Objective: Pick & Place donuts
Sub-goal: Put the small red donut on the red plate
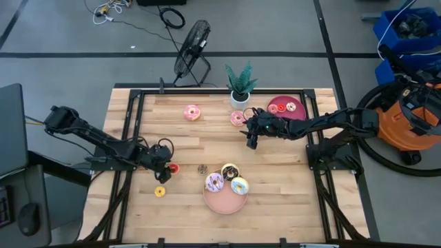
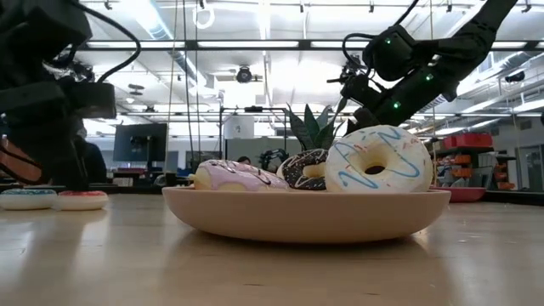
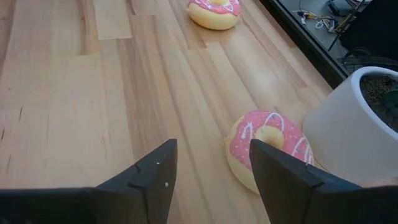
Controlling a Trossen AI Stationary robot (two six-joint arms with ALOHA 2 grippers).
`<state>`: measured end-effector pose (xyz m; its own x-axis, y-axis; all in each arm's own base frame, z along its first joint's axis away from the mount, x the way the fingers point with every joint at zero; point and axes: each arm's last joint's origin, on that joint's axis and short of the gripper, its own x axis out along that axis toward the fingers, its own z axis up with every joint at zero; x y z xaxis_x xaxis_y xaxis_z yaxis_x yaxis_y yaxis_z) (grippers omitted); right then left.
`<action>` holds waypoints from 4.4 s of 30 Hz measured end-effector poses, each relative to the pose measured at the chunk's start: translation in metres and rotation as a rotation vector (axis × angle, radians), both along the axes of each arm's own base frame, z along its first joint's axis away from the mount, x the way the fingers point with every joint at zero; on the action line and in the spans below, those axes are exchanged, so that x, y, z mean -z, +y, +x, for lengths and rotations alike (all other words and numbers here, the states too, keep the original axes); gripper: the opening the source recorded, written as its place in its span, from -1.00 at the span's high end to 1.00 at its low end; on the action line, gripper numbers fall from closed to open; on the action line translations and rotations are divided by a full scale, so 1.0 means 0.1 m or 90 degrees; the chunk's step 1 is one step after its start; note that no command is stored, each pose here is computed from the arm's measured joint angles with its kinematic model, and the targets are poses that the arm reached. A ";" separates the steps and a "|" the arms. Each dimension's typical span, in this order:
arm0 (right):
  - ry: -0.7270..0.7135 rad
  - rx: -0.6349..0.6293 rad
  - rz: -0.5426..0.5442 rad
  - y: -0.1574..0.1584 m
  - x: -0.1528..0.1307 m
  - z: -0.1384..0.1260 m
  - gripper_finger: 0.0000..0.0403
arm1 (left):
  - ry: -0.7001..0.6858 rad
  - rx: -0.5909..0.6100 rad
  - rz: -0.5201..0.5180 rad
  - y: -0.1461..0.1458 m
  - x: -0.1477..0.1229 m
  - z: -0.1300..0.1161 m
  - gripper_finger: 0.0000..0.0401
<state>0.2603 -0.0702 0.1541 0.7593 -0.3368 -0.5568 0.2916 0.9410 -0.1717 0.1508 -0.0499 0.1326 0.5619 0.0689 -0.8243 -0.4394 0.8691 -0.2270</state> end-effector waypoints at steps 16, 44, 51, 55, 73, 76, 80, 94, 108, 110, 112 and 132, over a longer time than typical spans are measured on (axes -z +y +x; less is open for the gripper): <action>-0.001 0.000 0.000 0.00 0.00 0.00 -0.04 | -0.039 0.038 0.016 -0.01 0.03 0.01 0.26; -0.118 -0.258 -0.016 0.36 -0.16 0.16 -0.04 | -0.317 0.007 0.261 0.29 -0.40 0.45 0.98; -0.194 -0.263 -0.024 0.40 -0.16 0.27 -0.04 | -0.379 -0.004 0.354 0.43 -0.38 0.68 0.98; -0.242 -0.236 -0.012 0.39 -0.10 0.35 -0.03 | -0.428 -0.021 0.399 0.50 -0.34 0.81 0.98; -0.259 -0.053 0.014 0.30 0.02 0.50 0.22 | -0.408 0.021 0.571 0.52 -0.20 1.62 0.99; -0.244 -0.055 0.010 0.30 0.03 0.50 0.29 | -0.412 0.018 0.577 0.52 -0.23 1.66 0.99; -0.237 -0.065 -0.005 0.30 0.04 0.50 0.47 | -0.409 0.020 0.578 0.52 -0.22 1.66 0.99; -0.122 -0.038 -0.011 0.26 -0.12 0.30 0.95 | -0.313 -0.001 0.579 0.55 -0.11 1.63 0.52; 0.111 0.306 0.223 -0.45 -0.29 -0.75 0.95 | -0.123 -0.244 0.536 0.55 0.38 1.16 -0.03; 0.117 0.340 0.281 -0.59 -0.26 -0.89 0.95 | -0.120 -0.277 0.557 0.53 0.41 1.07 0.00; 0.117 0.388 0.327 -0.72 -0.23 -1.02 0.95 | -0.117 -0.290 0.565 0.52 0.45 1.01 0.03; 0.134 0.412 0.567 -1.05 -0.10 -1.39 0.95 | -0.112 -0.282 0.578 0.47 0.47 0.97 0.10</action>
